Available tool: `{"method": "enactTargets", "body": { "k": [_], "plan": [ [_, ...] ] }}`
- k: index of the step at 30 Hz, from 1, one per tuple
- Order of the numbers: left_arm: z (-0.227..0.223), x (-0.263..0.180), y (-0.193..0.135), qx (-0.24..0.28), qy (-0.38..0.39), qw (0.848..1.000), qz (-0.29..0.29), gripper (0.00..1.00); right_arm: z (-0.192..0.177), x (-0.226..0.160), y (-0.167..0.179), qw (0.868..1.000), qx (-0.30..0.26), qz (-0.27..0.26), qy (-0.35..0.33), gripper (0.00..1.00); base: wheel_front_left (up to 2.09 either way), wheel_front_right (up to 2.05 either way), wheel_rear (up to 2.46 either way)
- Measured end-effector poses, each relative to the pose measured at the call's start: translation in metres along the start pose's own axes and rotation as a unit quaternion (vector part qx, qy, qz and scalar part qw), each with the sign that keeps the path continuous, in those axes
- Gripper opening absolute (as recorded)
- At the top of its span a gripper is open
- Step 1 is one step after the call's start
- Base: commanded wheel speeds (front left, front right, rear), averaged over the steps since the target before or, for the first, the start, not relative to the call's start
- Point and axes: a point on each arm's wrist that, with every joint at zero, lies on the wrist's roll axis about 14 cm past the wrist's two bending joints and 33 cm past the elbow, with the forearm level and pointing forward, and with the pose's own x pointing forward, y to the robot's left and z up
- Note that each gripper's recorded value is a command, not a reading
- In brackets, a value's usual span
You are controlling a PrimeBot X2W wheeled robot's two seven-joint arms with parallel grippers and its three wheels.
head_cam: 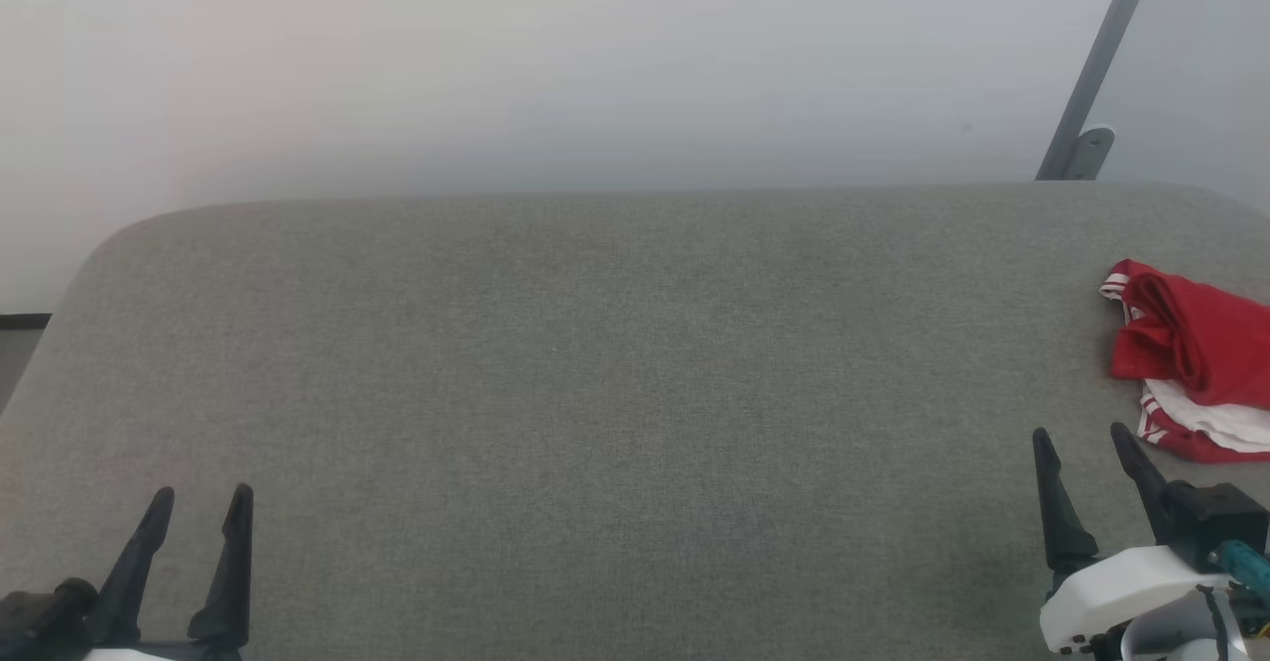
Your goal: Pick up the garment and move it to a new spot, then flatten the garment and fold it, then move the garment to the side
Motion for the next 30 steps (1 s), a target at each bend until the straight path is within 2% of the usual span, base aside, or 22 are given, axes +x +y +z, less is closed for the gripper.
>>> {"method": "enactTargets", "body": {
  "k": [2, 3, 9, 19, 30],
  "plan": [
    [0.001, 0.0, 0.001, -0.001, -0.001, 1.0, 0.002, 1.0, 0.001, 0.0, 0.001, 1.0, 0.0, 0.001, -0.001, 1.0, 0.0, 0.0, 0.0],
    [0.001, 0.0, 0.001, -0.001, -0.002, 1.0, 0.003, 0.0, 0.001, 0.001, 0.001, 1.0, 0.0, 0.002, -0.001, 0.0, 0.0, 0.0, 0.0],
    [-0.022, -0.006, -0.006, -0.035, 0.026, 0.999, 0.013, 0.0, -0.026, -0.011, 0.001, 0.999, 0.024, -0.009, 0.043, 0.0, 0.0, 0.0, 0.0],
    [-0.03, -0.003, -0.007, -0.124, 0.039, 0.991, 0.038, 0.0, -0.026, -0.01, -0.001, 0.991, 0.122, -0.033, 0.047, 0.0, 0.0, 0.0, 0.0],
    [-0.033, 0.005, -0.011, -0.21, 0.04, 0.976, 0.053, 0.0, -0.024, -0.007, 0.0, 0.974, 0.219, -0.048, 0.043, 0.0, 0.0, 0.0, 0.0]
  ]
}}
